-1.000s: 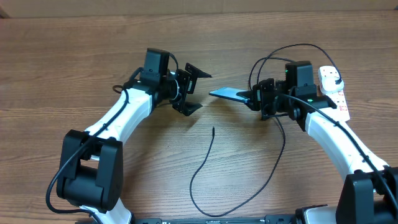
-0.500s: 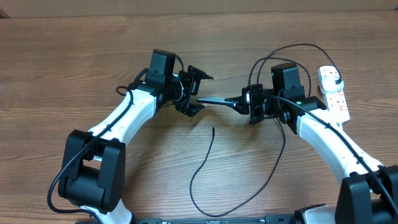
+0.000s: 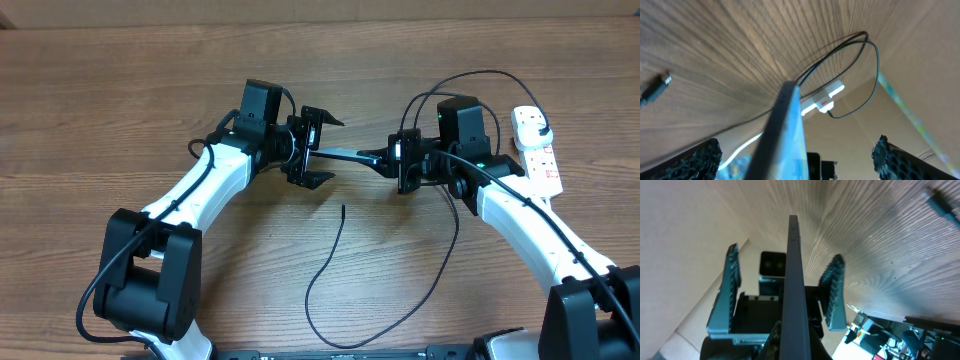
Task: Plug charger to phone and switch on socket
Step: 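Move the left gripper back and close it on the phone's edge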
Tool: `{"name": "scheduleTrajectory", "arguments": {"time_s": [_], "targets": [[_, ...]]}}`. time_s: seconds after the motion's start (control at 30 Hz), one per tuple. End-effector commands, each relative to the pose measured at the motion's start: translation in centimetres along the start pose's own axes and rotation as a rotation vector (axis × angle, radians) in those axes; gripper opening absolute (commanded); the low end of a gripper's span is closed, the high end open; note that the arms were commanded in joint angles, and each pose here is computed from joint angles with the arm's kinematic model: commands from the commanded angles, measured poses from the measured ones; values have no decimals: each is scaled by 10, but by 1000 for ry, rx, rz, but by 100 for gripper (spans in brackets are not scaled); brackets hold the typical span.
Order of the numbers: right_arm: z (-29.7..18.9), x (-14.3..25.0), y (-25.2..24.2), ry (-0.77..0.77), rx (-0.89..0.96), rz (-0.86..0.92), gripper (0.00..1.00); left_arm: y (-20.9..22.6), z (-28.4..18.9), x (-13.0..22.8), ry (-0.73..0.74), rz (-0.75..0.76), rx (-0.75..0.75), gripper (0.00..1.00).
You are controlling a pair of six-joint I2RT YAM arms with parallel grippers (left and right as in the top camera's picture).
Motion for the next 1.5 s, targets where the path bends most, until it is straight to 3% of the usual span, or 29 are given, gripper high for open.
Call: {"name": "scheduleTrajectory", "arguments": {"time_s": [0.0, 0.47, 1.1, 1.33, 1.47], "targets": [[-1, 10, 9, 51, -23, -25, 4, 2, -2, 7, 29, -76, -6, 100], [0, 14, 8, 79, -19, 0, 4, 6, 5, 12, 7, -97, -15, 96], [2, 16, 7, 77, -14, -4, 4, 9, 9, 14, -7, -90, -18, 63], [2, 18, 7, 88, -12, -1, 4, 9, 11, 14, -24, -83, -13, 63], [5, 22, 9, 97, -17, -19, 4, 10, 12, 16, -25, -78, -17, 57]]}}
Point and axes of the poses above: each gripper's point midway between its finger pads, its own z axis out along the fingers, its own y axis along the line the jaws close on, x = y × z, the point moved 4 cm from there along -z, back along the fingers, and after that the axes turned 11 degrees about -z, right-handed, at the moved point
